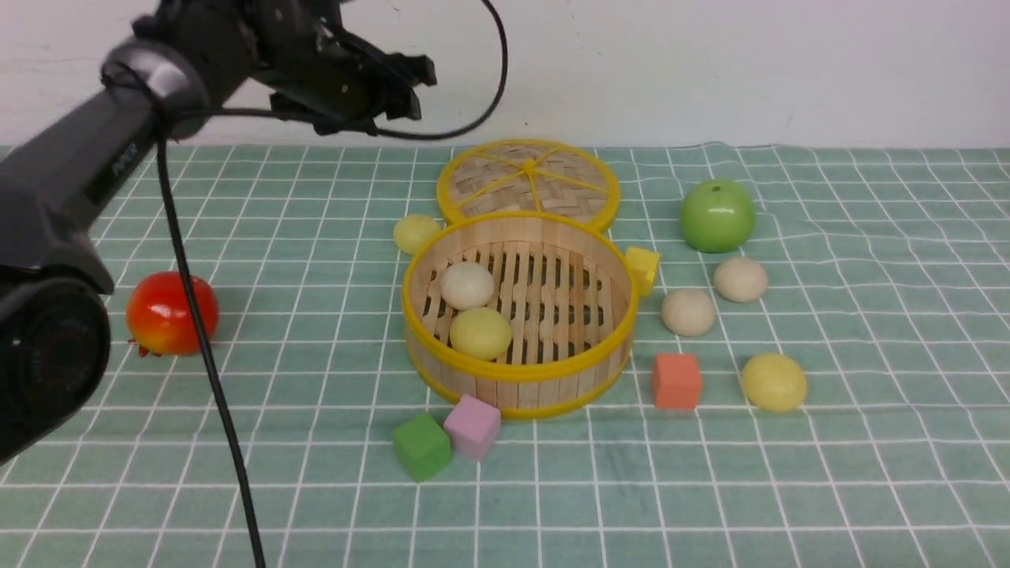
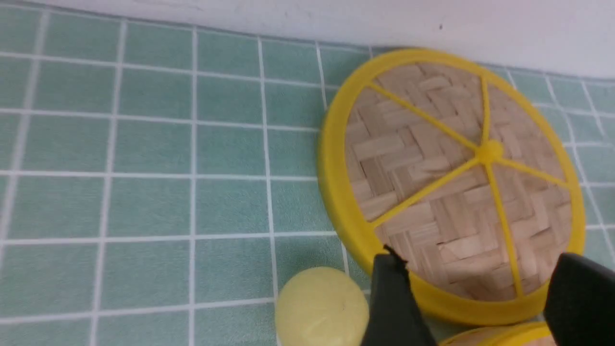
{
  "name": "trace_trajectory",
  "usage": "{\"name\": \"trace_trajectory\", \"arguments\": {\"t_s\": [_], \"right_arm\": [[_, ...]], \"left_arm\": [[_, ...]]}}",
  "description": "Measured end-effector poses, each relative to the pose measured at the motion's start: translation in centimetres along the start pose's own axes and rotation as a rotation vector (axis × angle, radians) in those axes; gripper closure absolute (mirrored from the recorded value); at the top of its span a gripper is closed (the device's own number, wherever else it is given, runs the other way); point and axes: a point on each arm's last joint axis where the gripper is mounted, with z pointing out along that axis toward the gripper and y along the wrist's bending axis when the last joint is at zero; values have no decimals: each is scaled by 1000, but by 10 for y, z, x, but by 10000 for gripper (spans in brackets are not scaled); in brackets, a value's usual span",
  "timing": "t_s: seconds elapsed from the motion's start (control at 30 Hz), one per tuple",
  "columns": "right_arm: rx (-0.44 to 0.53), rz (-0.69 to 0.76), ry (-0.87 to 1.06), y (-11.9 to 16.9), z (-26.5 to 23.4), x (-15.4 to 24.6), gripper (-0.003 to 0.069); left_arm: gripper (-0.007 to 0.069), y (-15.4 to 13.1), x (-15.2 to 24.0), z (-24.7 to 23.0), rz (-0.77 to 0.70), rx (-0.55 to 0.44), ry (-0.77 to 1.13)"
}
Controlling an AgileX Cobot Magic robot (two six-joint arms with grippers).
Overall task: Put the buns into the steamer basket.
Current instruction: Use the left arm to grab a steamed stuffed bun
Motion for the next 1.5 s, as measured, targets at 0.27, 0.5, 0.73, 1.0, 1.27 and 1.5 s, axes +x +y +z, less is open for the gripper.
{"name": "trace_trajectory", "arguments": {"t_s": [0.27,0.5,0.73,1.0,1.27,1.5], "right_arm": [[0,0,0,0,0,0,419],[0,0,0,0,0,0,419],[0,0,0,0,0,0,419],[0,0,0,0,0,0,419],[0,0,0,0,0,0,419],[0,0,0,0,0,0,419]], "left_arm": [[279,16,32,45,11,-10,45],[315,21,40,57,66,-11,48],[318,25,54,71,155,20,76],[318,24,56,73,189,39,77],[318,25,56,73,281,24,76],[318,29,59,77,323,9,79]]}}
